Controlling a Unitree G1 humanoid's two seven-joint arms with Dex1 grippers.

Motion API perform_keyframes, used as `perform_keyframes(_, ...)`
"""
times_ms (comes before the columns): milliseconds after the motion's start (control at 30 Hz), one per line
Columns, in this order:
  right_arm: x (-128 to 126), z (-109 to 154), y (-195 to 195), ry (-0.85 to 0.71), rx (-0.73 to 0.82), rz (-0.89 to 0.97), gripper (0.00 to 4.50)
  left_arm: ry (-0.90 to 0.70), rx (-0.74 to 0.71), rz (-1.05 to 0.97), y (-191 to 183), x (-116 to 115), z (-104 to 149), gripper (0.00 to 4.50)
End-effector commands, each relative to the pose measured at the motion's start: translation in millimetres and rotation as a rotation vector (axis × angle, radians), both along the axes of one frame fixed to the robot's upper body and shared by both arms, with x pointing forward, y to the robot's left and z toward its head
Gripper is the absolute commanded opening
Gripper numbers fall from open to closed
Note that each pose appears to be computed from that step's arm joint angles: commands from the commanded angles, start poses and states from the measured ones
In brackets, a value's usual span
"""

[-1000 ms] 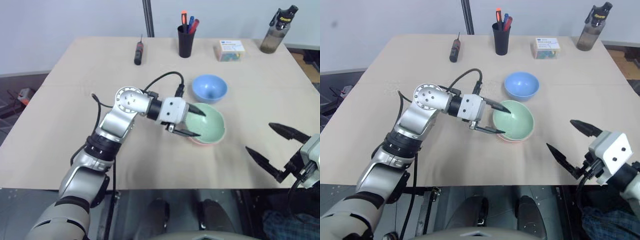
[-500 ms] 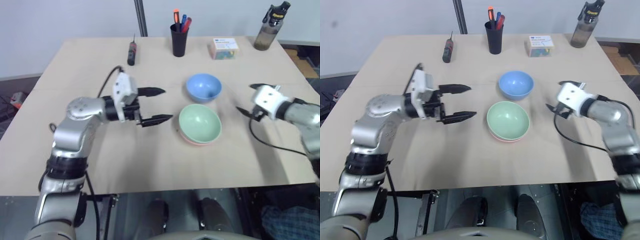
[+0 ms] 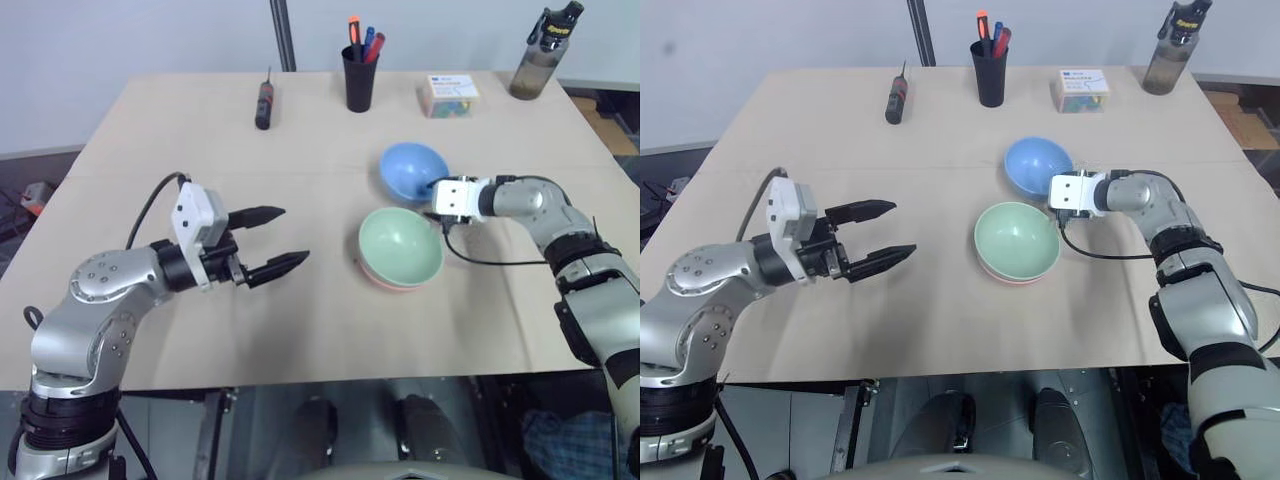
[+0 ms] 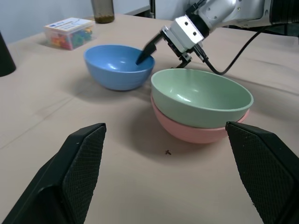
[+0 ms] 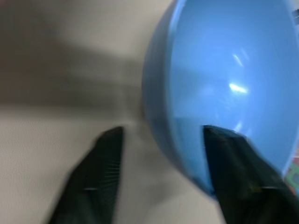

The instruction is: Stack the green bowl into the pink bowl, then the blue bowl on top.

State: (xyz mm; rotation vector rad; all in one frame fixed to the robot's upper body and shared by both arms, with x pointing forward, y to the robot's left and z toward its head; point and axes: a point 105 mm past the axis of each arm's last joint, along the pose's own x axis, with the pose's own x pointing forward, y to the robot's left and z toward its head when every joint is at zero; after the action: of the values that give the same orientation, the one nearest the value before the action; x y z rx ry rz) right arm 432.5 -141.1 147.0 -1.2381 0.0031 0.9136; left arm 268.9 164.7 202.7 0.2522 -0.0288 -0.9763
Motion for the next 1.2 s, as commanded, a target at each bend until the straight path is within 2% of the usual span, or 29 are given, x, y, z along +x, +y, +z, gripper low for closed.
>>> perform_keyframes(33, 3.8, 19.1, 6.5, -0.076, -0.011, 0.031, 1.01, -0.061, 0.006, 0.006, -2.0, -6.3, 11.2, 4.37)
perform_keyframes(100, 3.9, 22.3, 6.4, -0.093, -0.022, 0.040, 0.16, -0.063, 0.004, 0.009, -2.8, -6.7, 10.6, 4.37)
perform_keyframes(133, 3.5, 25.6, 5.4, -0.099, -0.024, 0.046, 0.04, -0.064, 0.003, 0.011, -3.1, -6.9, 10.4, 4.37)
perform_keyframes(233, -0.4, 41.9, 4.2, -0.099, 0.024, 0.077, 0.04, -0.065, -0.002, 0.018, -2.7, -5.4, 9.5, 4.37)
perform_keyframes(333, -14.9, 68.9, 5.0, -0.057, 0.145, 0.162, 0.04, -0.066, -0.007, 0.026, -2.3, 0.2, 8.8, 4.37)
perform_keyframes(400, -39.9, 89.6, 7.4, 0.030, 0.235, 0.254, 0.04, -0.070, -0.010, 0.032, -2.6, 5.5, 8.0, 4.37)
perform_keyframes(500, -90.2, 109.9, 19.7, 0.133, 0.317, 0.376, 0.04, -0.074, -0.012, 0.033, -3.4, 11.5, 6.9, 4.37)
perform_keyframes(567, -121.2, 108.8, 28.4, 0.204, 0.322, 0.412, 0.04, -0.078, -0.015, 0.028, -5.1, 15.0, 7.0, 4.37)
perform_keyframes(633, -141.5, 101.2, 36.4, 0.268, 0.333, 0.409, 0.04, -0.080, -0.018, 0.019, -7.1, 17.5, 6.9, 4.37)
perform_keyframes(700, -154.2, 88.7, 43.0, 0.328, 0.349, 0.390, 0.04, -0.087, -0.014, 0.017, -8.4, 20.4, 6.8, 4.37)
perform_keyframes(767, -155.8, 76.7, 46.1, 0.363, 0.366, 0.350, 0.04, -0.086, -0.014, 0.009, -10.0, 22.1, 7.0, 4.37)
perform_keyframes(800, -154.1, 70.6, 46.9, 0.374, 0.370, 0.328, 0.70, -0.088, -0.012, 0.008, -11.0, 23.3, 7.7, 4.37)
perform_keyframes(867, -148.8, 64.8, 47.5, 0.378, 0.395, 0.285, 1.22, -0.093, -0.004, 0.004, -12.2, 25.2, 8.1, 4.37)
perform_keyframes(900, -146.9, 63.1, 46.4, 0.371, 0.393, 0.270, 1.79, -0.086, 0.000, -0.001, -12.7, 25.3, 7.6, 4.37)
perform_keyframes(933, -145.8, 62.6, 44.8, 0.367, 0.394, 0.255, 2.02, -0.084, 0.001, -0.007, -13.2, 25.2, 7.7, 4.37)
perform_keyframes(1133, -156.3, 75.1, 23.8, 0.381, 0.513, 0.178, 4.44, -0.133, 0.023, 0.018, -12.3, 26.8, 6.7, 4.37)
perform_keyframes(1200, -165.9, 73.4, 2.2, 0.397, 0.576, 0.100, 4.44, -0.076, -0.010, -0.047, -9.9, 16.9, 4.0, 4.37)
